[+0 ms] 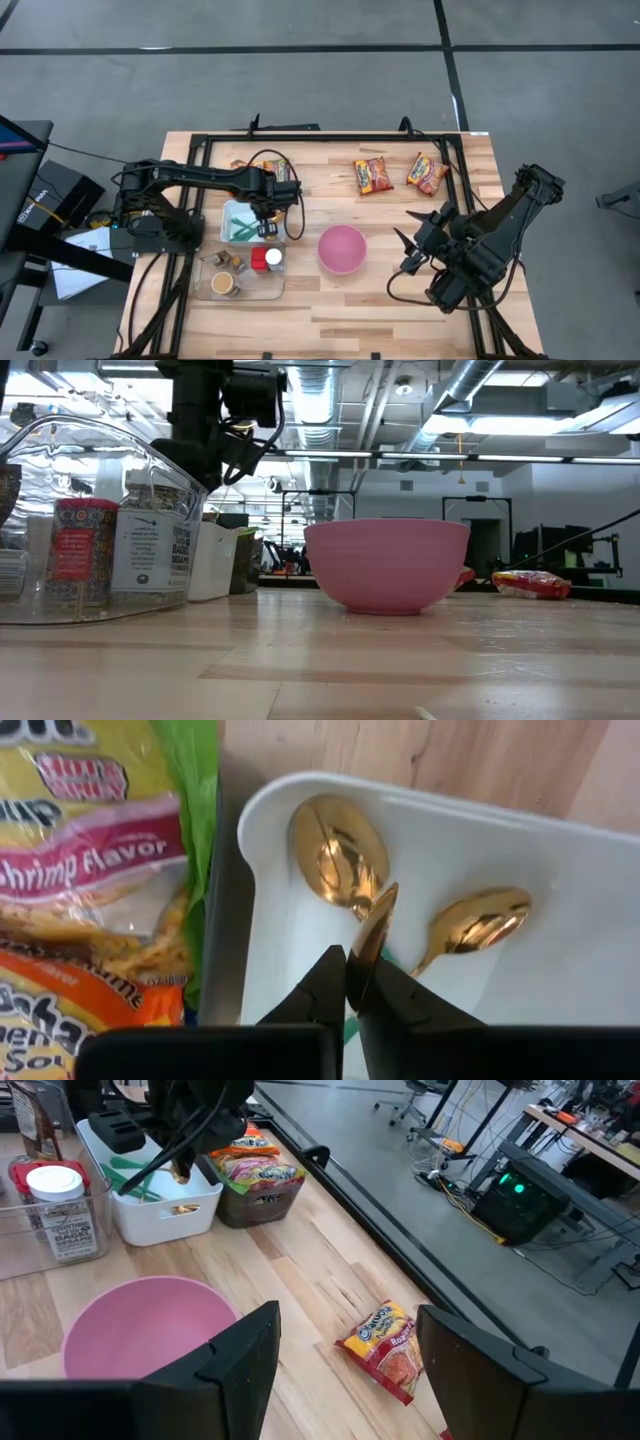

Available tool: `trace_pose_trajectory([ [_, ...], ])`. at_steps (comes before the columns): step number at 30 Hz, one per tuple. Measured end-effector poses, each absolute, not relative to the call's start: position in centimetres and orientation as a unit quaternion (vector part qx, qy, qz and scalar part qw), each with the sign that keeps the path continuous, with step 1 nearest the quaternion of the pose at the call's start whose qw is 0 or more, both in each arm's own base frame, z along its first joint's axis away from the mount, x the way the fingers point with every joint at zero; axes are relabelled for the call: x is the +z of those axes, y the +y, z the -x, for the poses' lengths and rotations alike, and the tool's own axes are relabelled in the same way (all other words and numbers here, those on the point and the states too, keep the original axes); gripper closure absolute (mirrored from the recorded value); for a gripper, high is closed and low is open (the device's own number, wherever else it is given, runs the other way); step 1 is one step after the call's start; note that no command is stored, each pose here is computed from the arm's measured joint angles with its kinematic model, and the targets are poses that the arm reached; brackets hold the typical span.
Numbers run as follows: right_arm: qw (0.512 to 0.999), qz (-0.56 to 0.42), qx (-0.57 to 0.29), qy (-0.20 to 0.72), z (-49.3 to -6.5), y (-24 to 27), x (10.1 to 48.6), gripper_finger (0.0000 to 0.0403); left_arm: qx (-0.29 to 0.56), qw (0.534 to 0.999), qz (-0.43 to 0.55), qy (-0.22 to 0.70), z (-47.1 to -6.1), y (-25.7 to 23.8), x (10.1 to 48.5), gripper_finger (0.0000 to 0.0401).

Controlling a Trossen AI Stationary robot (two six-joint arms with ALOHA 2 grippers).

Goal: Pick & Place Food Item
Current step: Put the green spoon into the white bin, then put the red noodle pack into the black transparent bin

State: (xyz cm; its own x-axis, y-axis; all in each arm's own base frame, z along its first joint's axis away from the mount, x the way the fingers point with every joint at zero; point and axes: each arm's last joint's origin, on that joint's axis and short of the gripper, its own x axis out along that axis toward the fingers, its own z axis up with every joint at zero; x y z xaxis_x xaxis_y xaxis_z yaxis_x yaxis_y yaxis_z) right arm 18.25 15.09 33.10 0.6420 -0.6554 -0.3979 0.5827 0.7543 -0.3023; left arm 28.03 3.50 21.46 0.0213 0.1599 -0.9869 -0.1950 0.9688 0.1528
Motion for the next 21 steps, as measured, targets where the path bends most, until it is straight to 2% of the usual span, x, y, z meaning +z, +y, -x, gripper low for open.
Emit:
trace_pose_trajectory([
  [15,0.903,0.075,-0.342,0.249,-18.2,15.1,33.1,0.0175,0.103,0.732,-0.011,0.673,-28.1,3.2,22.2,0.0292],
  [17,0.903,0.075,-0.342,0.249,-18.2,15.1,33.1,0.0175,0.094,0.746,-0.022,0.659,-27.9,2.9,23.1,0.0283],
  [21,0.903,0.077,-0.342,0.246,-18.2,15.1,33.1,0.0175,0.089,0.804,-0.032,0.587,-27.5,2.5,26.0,0.027],
])
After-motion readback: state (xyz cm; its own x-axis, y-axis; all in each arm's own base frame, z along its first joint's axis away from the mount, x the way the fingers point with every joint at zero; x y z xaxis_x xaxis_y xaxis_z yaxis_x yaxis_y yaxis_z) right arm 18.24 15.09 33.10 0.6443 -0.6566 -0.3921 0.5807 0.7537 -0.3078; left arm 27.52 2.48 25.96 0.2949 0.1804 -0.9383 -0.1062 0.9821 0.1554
